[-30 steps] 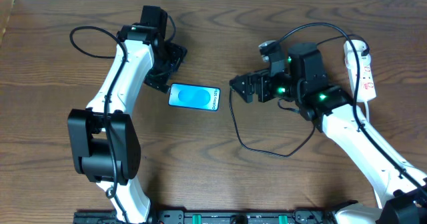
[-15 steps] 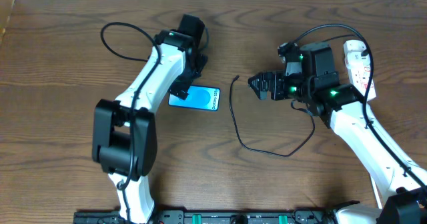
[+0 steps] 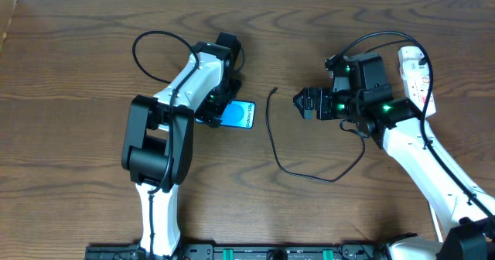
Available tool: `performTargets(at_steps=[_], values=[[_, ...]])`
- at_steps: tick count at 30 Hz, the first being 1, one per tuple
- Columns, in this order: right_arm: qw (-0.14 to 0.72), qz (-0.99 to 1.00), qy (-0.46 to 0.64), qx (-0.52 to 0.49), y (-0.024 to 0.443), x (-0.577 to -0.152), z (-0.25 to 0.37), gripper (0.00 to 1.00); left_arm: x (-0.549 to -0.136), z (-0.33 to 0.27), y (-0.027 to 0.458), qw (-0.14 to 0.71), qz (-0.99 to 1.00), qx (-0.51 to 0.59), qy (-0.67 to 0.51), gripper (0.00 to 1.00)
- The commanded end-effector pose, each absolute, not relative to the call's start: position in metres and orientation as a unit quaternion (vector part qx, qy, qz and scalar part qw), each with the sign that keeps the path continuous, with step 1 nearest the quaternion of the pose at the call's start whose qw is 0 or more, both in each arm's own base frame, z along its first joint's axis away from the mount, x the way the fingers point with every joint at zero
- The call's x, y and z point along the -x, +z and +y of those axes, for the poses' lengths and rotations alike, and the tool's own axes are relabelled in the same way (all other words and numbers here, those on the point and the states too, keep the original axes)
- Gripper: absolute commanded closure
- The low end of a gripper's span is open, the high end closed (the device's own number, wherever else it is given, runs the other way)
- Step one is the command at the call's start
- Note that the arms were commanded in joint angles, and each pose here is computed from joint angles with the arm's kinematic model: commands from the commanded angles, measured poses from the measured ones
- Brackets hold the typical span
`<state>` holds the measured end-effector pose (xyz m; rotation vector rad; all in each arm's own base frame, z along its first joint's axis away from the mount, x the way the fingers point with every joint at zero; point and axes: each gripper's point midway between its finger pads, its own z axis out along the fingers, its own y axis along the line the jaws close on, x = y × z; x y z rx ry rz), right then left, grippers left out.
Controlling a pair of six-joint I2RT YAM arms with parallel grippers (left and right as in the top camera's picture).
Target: Plug charger to phone and switch on socket
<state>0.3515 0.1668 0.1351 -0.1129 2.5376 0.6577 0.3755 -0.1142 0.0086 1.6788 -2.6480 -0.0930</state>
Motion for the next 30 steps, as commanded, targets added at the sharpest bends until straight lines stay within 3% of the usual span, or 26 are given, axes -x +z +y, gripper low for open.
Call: performTargets(at_steps=[1, 10, 21, 23, 30], values=[[0.264, 0.935, 0.233, 0.045, 0.137, -0.356, 0.163, 0.01, -0.363, -0.113, -0.005, 0.015, -0.841, -0.539, -0.047, 0.03], [0.262, 0.936, 0.23, 0.047, 0.136, -0.355, 0.162, 0.01, -0.36, -0.133, -0.036, 0.032, -0.843, -0.538, 0.011, 0.04], [0.258, 0.937, 0.229, 0.046, 0.135, -0.354, 0.161, 0.01, -0.331, -0.123, -0.056, 0.053, -0.845, -0.532, -0.017, 0.06], [0.258, 0.937, 0.229, 0.046, 0.135, -0.354, 0.161, 0.01, -0.335, -0.121, -0.056, 0.046, -0.886, -0.461, -0.013, 0.11], [0.258, 0.938, 0.229, 0.046, 0.135, -0.353, 0.161, 0.01, -0.345, -0.113, -0.053, 0.061, -0.951, -0.302, 0.037, 0.12]])
